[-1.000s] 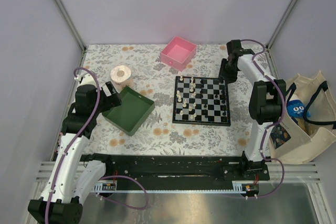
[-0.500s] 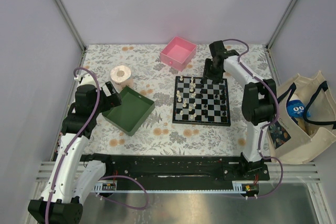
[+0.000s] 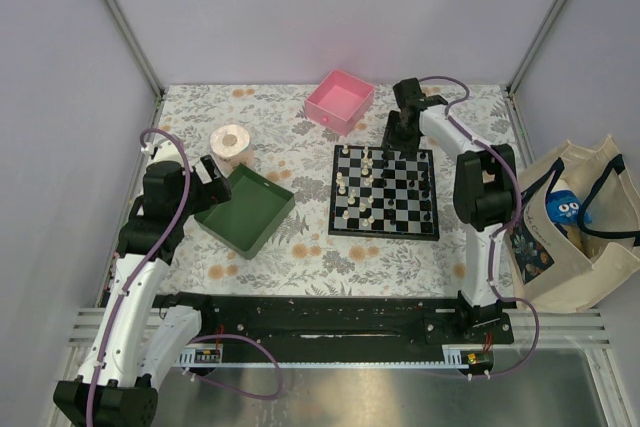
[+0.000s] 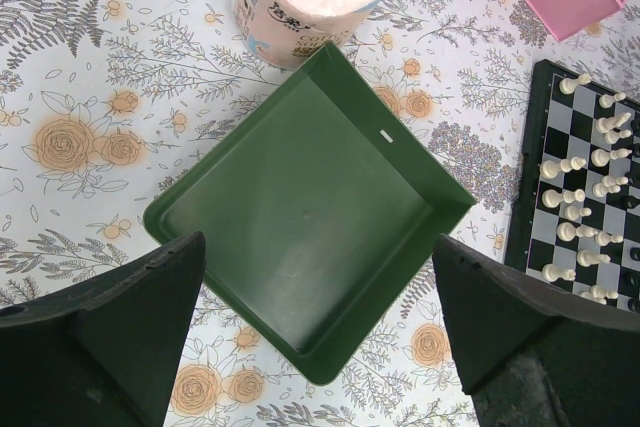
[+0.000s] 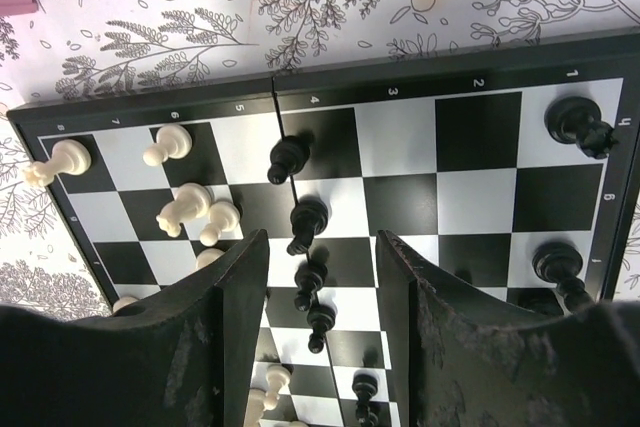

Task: Set up the chess pieces on the board

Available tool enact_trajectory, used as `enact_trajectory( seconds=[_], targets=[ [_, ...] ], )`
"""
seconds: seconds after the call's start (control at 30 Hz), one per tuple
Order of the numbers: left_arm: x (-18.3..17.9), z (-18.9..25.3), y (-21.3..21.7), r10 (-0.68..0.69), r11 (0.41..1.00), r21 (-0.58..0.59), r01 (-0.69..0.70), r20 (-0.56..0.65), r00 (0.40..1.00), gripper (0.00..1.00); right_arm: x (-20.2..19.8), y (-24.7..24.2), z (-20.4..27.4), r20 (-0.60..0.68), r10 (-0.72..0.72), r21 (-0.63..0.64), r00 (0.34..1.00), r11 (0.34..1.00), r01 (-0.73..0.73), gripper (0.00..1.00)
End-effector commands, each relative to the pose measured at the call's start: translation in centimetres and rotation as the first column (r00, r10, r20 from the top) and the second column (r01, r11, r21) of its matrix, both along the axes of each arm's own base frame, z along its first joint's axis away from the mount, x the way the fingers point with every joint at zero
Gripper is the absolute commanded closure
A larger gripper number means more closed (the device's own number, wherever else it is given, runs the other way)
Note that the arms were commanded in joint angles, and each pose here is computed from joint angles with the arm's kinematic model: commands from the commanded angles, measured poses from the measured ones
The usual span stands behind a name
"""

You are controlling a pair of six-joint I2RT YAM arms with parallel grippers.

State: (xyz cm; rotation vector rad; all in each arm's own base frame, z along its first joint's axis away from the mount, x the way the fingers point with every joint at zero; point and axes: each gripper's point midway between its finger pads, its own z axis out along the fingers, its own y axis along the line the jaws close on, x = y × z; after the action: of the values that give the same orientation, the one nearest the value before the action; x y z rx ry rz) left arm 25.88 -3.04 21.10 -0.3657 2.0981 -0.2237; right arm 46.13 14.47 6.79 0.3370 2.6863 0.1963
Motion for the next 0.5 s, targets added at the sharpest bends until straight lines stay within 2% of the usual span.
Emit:
enact_trajectory(
  seconds=[0.0,0.47],
  targets=[
    [0.4,0.8,-0.1,-0.009,1.0,-0.009,0.009,0.044,0.999,0.01,1.6,1.2,1.0,0.048,-0.008,0.015,0.999,1.0,0.007,0.44],
    [0.4,0.7,0.0,-0.003,1.0,-0.007,0.003,0.042,0.999,0.01,1.6,1.9,-0.6,0.008,0.016,-0.003,1.0,1.0,-0.016,0.51]
  ],
)
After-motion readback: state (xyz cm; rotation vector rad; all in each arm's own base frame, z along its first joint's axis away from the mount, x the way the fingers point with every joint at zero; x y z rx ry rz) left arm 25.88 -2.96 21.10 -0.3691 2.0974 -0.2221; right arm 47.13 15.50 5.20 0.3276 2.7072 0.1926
